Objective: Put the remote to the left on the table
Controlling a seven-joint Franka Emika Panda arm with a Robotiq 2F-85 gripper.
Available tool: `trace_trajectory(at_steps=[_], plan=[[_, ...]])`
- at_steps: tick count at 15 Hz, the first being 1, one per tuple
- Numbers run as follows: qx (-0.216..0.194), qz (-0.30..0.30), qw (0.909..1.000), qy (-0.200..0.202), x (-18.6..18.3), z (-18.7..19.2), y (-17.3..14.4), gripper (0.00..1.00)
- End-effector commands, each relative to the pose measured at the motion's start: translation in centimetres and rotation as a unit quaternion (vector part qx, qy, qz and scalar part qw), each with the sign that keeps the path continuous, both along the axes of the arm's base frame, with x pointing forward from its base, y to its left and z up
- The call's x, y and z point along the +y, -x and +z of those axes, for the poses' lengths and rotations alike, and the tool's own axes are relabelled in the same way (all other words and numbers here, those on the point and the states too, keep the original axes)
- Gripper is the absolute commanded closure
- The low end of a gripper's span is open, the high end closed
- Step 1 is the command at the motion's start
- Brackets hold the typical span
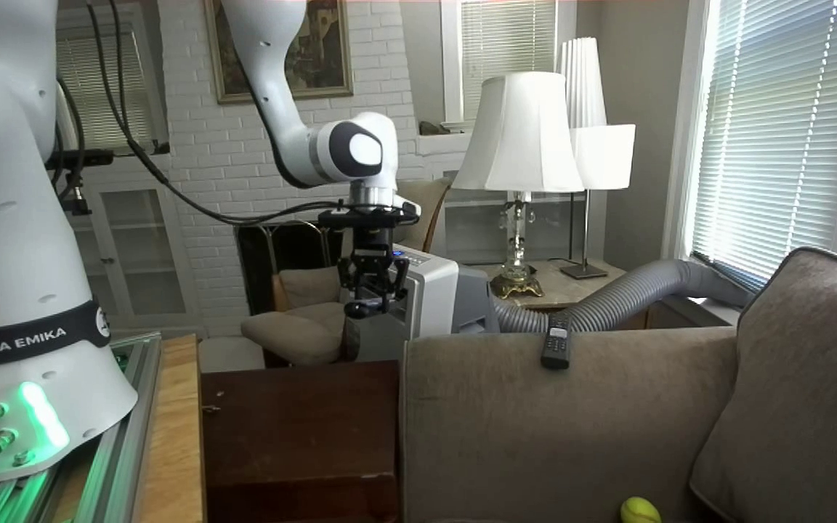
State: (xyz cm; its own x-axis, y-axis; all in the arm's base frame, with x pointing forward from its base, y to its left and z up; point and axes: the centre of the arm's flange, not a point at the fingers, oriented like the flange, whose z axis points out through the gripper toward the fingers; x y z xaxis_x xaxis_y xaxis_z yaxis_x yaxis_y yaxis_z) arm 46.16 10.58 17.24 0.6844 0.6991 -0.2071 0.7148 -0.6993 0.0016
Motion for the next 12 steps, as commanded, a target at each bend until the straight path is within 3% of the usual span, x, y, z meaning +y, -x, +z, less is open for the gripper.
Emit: trace_trajectory(at_steps=[1, 5, 9, 12], plan=[[-0.012, 0.004, 0.9998, 0.014, 4.1, -6.6, 3.0, 0.72], [-0.051, 0.027, 0.9983, 0.006, 7.0, -12.9, 5.8, 0.72], [-0.090, 0.048, 0.9947, 0.009, 7.5, -18.6, 6.2, 0.72], [-0.109, 0.064, 0.9920, 0.010, 7.8, -20.9, 6.2, 0.72]])
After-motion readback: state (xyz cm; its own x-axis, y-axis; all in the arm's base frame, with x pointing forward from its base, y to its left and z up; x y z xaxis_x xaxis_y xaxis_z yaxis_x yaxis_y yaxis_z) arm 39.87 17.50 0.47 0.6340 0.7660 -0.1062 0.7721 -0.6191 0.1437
